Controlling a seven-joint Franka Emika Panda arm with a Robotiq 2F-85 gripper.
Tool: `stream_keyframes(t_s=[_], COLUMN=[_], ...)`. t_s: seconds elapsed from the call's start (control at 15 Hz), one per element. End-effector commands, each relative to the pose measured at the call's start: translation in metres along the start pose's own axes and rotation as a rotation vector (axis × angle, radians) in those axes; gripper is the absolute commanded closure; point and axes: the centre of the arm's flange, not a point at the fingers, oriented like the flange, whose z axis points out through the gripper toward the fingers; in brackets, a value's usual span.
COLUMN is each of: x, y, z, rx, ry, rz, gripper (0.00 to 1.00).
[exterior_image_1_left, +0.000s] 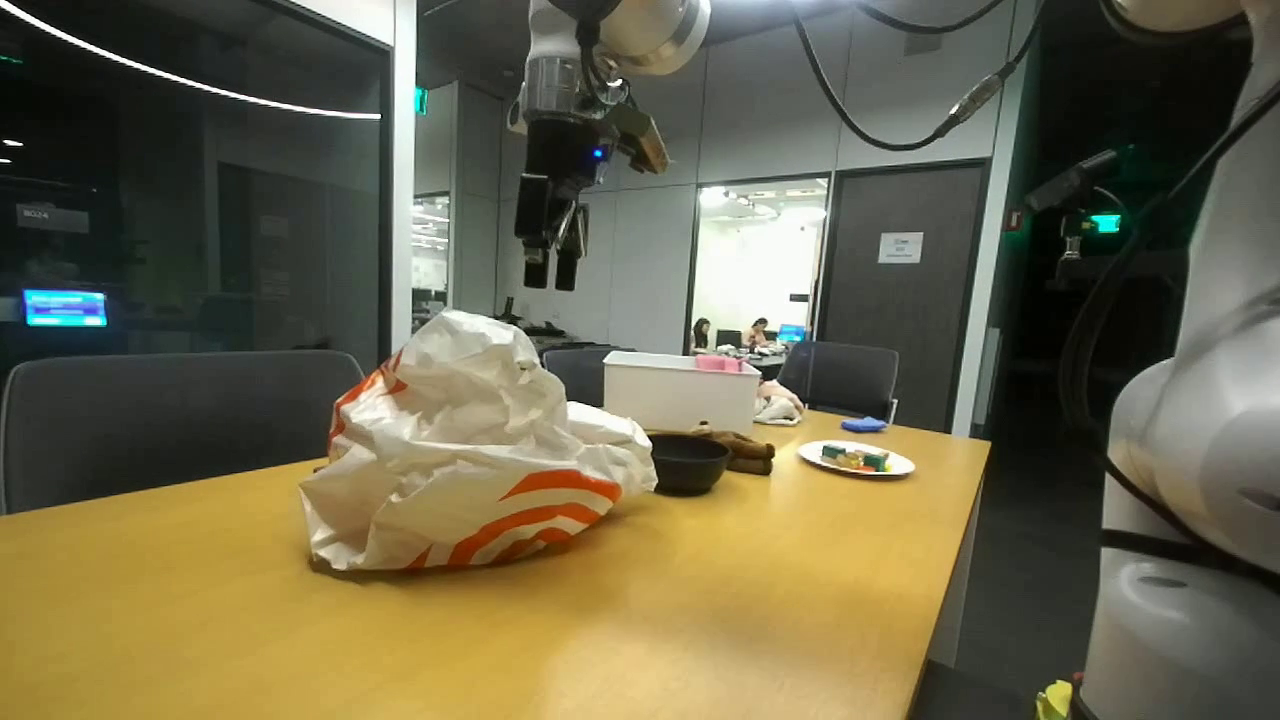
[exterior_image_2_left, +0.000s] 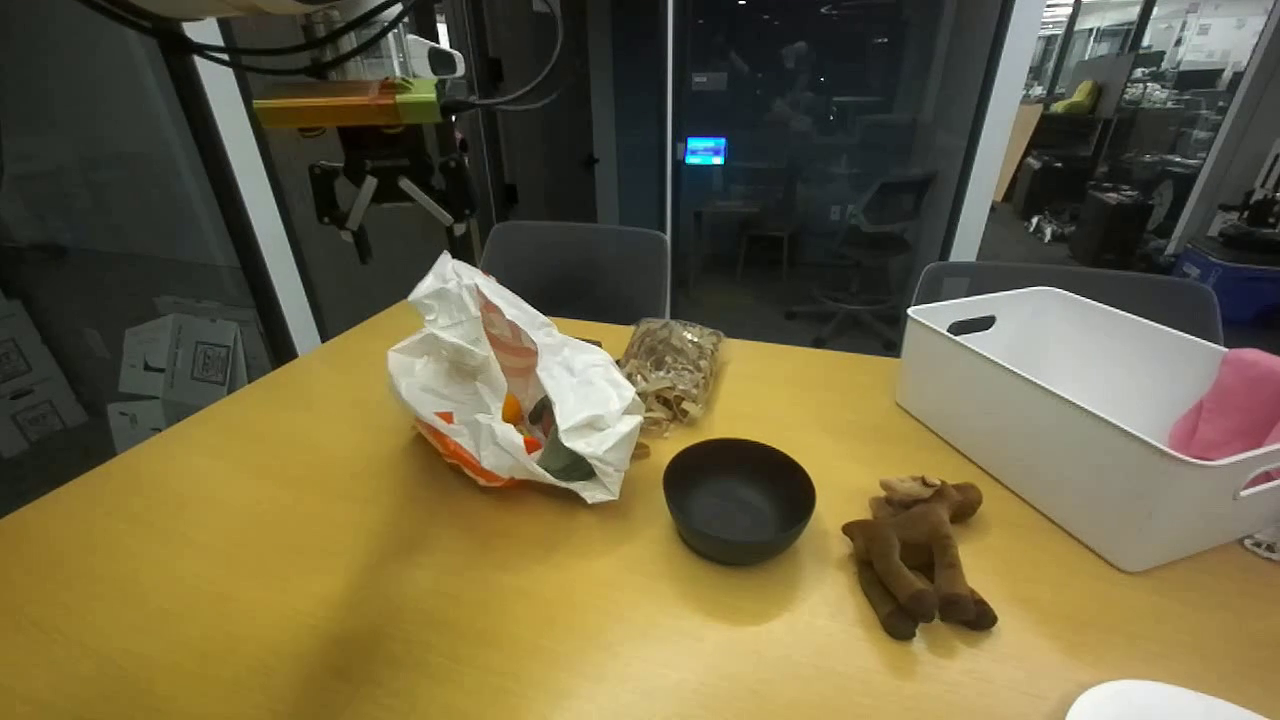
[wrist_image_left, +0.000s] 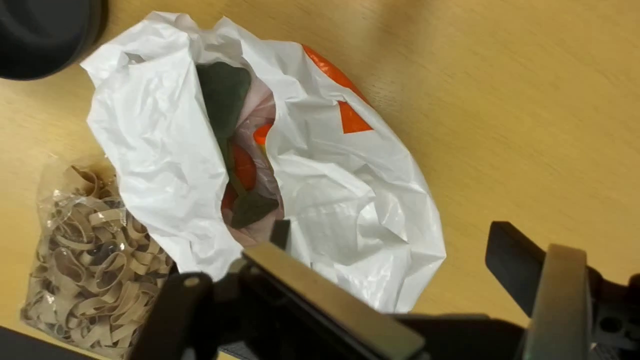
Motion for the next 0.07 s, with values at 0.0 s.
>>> stream_keyframes(t_s=[0.0], x=[-0.0006], y=[0.0014], z=[0.0002], rx=[0.0], ry=[0.0], rz=[0.003], gripper=[0.0])
